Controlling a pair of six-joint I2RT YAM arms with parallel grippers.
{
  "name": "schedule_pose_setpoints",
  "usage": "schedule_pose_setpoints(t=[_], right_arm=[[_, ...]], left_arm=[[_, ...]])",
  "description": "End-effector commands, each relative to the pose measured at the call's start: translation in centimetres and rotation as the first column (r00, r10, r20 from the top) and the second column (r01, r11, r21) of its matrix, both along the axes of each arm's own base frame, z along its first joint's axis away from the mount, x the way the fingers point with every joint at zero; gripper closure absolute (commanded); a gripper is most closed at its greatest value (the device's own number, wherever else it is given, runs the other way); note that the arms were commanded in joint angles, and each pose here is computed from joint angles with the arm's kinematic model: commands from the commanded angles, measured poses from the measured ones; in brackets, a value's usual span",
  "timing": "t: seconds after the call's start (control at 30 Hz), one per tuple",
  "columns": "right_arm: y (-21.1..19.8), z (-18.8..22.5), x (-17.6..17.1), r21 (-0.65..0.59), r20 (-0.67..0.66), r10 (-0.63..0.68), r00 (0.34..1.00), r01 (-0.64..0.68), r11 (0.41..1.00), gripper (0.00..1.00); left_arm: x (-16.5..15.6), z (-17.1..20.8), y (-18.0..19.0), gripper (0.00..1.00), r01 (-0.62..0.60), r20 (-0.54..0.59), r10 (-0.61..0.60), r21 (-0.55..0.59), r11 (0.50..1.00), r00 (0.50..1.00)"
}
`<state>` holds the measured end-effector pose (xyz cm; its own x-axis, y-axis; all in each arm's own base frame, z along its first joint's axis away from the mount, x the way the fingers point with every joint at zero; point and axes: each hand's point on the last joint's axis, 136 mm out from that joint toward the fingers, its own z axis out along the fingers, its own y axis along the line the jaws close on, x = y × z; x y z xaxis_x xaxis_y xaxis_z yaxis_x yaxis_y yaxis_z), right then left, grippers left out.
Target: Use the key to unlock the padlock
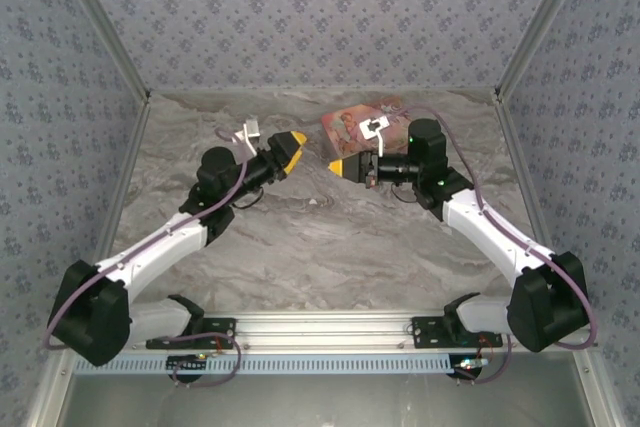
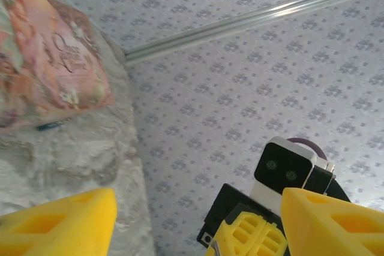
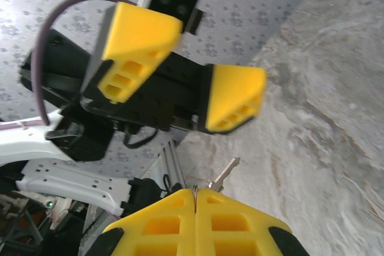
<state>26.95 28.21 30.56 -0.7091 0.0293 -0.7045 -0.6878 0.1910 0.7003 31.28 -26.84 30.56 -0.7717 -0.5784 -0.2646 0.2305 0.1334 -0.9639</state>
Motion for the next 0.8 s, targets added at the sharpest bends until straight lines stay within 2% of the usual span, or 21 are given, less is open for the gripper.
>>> schedule_pose_setpoints(t=[0.0, 0.37, 0.63, 0.77], right_arm=[[0.9, 3.6, -0.7, 0.085, 0.049, 0.046, 0.998, -0.050, 0.995, 1.00], [2.0, 3.7, 0.3, 0.115, 0.000, 0.040, 0.999, -0.040, 0.993, 1.00], [2.2, 3.4, 1.3, 0.121, -0.036, 0.023, 0.999, -0.019, 0.992, 1.00], [1.8, 2.7, 2.0, 0.115, -0.066, -0.002, 0.998, 0.010, 0.993, 1.00]], left_arm=[[-0.7, 4.4, -1.2, 0.30, 0.074, 0.085, -0.062, -0.140, 0.987, 0.994], [-1.4, 5.1, -4.0, 0.39, 0.158, 0.089, -0.142, -0.209, 0.965, 0.986], [-1.7, 5.1, -4.7, 0.43, 0.188, 0.082, -0.173, -0.227, 0.956, 0.981], [-1.7, 5.4, -4.5, 0.49, 0.183, 0.094, -0.166, -0.229, 0.956, 0.982]])
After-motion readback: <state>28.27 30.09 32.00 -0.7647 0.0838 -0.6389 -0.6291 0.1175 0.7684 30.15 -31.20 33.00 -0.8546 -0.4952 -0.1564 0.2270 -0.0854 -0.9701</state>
